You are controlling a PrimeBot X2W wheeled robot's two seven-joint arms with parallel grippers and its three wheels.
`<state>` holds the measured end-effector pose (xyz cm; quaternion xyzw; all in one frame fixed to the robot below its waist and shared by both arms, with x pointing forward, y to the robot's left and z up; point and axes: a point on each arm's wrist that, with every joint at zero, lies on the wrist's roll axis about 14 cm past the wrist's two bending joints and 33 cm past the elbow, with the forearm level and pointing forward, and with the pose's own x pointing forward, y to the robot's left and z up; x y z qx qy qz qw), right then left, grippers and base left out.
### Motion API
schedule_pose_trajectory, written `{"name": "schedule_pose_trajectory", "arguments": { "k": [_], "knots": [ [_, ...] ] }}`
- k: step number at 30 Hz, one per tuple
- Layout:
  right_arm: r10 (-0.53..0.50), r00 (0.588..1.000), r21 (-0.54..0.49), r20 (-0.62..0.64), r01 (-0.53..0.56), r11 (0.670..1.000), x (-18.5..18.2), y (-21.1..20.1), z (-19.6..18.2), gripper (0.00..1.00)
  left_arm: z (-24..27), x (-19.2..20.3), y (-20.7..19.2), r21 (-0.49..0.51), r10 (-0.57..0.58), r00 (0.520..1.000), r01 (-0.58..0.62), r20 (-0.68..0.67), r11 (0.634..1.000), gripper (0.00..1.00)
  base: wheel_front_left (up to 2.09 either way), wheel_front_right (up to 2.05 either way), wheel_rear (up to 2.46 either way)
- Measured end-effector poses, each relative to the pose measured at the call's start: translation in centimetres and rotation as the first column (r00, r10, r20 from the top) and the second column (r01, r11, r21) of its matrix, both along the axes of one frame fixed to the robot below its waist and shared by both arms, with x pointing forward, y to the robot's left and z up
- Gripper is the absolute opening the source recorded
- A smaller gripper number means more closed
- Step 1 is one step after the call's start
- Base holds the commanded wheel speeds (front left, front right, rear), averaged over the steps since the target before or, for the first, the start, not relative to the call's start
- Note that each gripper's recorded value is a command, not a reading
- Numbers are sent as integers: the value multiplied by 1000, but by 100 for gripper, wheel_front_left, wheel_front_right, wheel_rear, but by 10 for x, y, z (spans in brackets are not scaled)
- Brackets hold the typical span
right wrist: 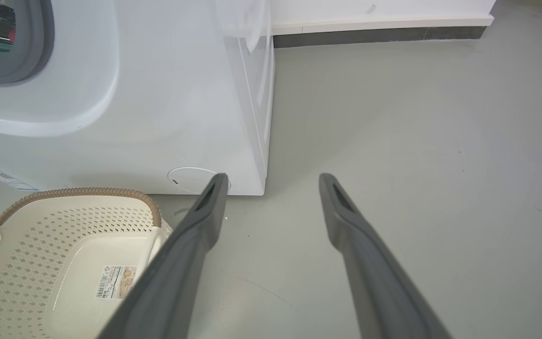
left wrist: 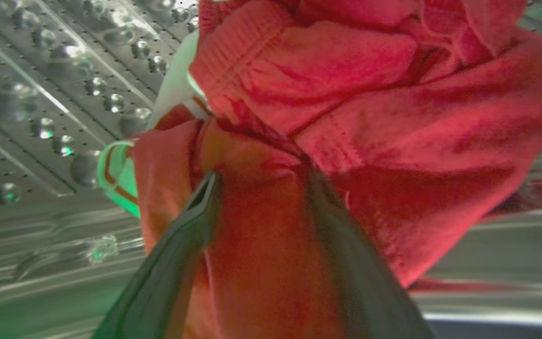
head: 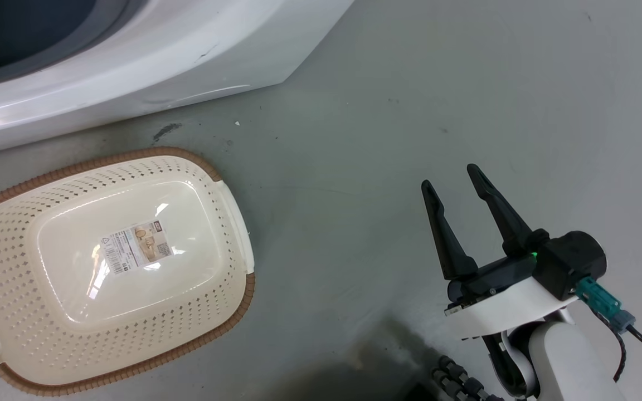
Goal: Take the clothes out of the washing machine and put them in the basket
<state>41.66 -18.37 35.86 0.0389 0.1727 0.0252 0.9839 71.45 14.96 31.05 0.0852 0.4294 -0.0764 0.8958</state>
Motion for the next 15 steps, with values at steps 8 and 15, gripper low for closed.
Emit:
{"name": "schedule_pose_trajectory", "arguments": {
  "k": [8, 15],
  "knots": [
    [-8, 1000, 1, 13, 8, 1000, 5, -3, 1, 100, 1, 3, 2, 2, 25, 999, -25, 47, 1000, 0, 0, 0, 0],
    [-9, 999, -10, 49, 10, 1000, 8, -6, 14, 100, 37, 16, 1, -53, 51, 963, -39, 265, 998, 0, 0, 0, 0]
  ]
}}
